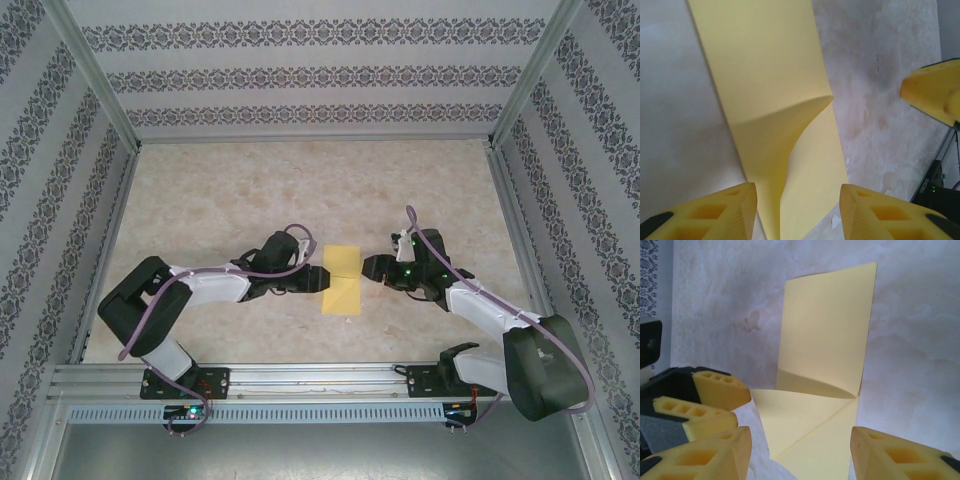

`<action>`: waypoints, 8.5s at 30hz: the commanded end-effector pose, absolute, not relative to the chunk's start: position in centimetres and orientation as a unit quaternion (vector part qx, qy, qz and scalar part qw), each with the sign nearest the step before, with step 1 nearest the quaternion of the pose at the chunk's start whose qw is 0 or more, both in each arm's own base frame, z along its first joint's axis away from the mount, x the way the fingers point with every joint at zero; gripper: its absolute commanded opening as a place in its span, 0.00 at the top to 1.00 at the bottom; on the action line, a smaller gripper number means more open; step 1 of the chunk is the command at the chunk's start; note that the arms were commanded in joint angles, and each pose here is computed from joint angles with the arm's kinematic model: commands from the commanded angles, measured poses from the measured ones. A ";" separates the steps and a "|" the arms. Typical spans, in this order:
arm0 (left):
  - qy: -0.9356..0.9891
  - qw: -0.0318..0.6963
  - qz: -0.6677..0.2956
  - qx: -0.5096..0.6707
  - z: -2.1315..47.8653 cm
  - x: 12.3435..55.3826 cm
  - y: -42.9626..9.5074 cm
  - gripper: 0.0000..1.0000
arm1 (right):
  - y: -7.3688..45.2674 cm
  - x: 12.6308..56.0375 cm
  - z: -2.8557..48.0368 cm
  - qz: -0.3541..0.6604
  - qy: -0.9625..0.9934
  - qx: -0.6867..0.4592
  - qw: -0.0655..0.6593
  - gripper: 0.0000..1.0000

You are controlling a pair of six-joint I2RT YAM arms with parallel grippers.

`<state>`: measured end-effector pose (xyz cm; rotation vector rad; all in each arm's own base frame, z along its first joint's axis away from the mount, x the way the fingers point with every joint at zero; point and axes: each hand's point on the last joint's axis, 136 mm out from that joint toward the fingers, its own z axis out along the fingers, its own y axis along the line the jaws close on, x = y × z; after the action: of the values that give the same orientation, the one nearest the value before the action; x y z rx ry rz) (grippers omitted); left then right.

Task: Fold a paper plane with a square sheet of paper (fold left side to right side)
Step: Fold the triangle a second time at the center of the table, then turn over the paper at the center of the table, then third fold the triangle at the center of the table.

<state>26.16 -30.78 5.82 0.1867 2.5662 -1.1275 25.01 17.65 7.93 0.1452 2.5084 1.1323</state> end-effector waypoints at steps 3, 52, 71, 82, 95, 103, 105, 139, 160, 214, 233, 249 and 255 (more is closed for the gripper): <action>0.880 0.170 -0.437 0.073 6.6 27.7 -32.8 0.60 | 17.4 24.2 7.4 0.406 0.895 0.047 0.180 0.48; 0.888 0.281 -0.363 0.016 8.9 28.1 -26.7 0.55 | 24.5 26.8 8.0 0.480 0.854 -0.006 0.199 1.00; 0.663 0.448 -0.594 0.076 35.1 25.2 -24.8 0.09 | 20.5 26.7 36.5 0.613 0.625 -0.120 0.468 1.00; 0.621 0.422 -0.652 0.109 37.0 25.3 -28.6 0.12 | 24.2 25.2 37.4 0.647 0.610 -0.154 0.432 1.00; 0.623 0.434 -0.644 0.086 36.4 26.8 -28.9 0.57 | 24.9 25.1 35.9 0.654 0.617 -0.143 0.412 1.00; 0.643 0.445 -0.618 0.083 36.1 26.7 -28.2 0.96 | 23.8 25.7 34.9 0.644 0.630 -0.125 0.415 0.83; 0.657 0.445 -0.604 0.082 35.5 26.7 -28.0 1.00 | 22.9 26.3 33.9 0.634 0.645 -0.107 0.413 0.77; 0.904 0.279 0.290 0.146 17.3 26.2 -21.4 1.00 | 2.0 27.1 13.2 0.143 0.907 0.213 0.335 0.02; 0.981 0.159 -0.081 0.071 5.2 23.6 -35.6 0.68 | 6.0 26.2 10.9 0.248 0.913 0.179 0.268 0.02; 0.948 0.129 -0.283 -0.072 5.3 25.0 -23.4 0.63 | 24.0 21.8 -0.9 0.309 0.951 0.019 0.024 1.00; 0.935 0.074 -0.337 -0.081 2.9 24.7 -26.2 0.70 | 24.1 21.7 -1.3 0.313 0.950 0.016 0.018 1.00; 0.947 0.089 -0.281 -0.129 2.9 24.2 -23.3 0.66 | 24.1 21.7 -1.4 0.312 0.950 0.015 0.018 1.00; 0.942 0.077 -0.294 -0.141 2.2 23.9 -23.7 0.69 | 24.2 21.8 -1.5 0.314 0.949 0.013 0.016 1.00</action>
<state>24.08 -24.35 2.96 -0.3455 2.8089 -0.8984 22.79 26.03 1.35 0.0104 2.8530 1.1287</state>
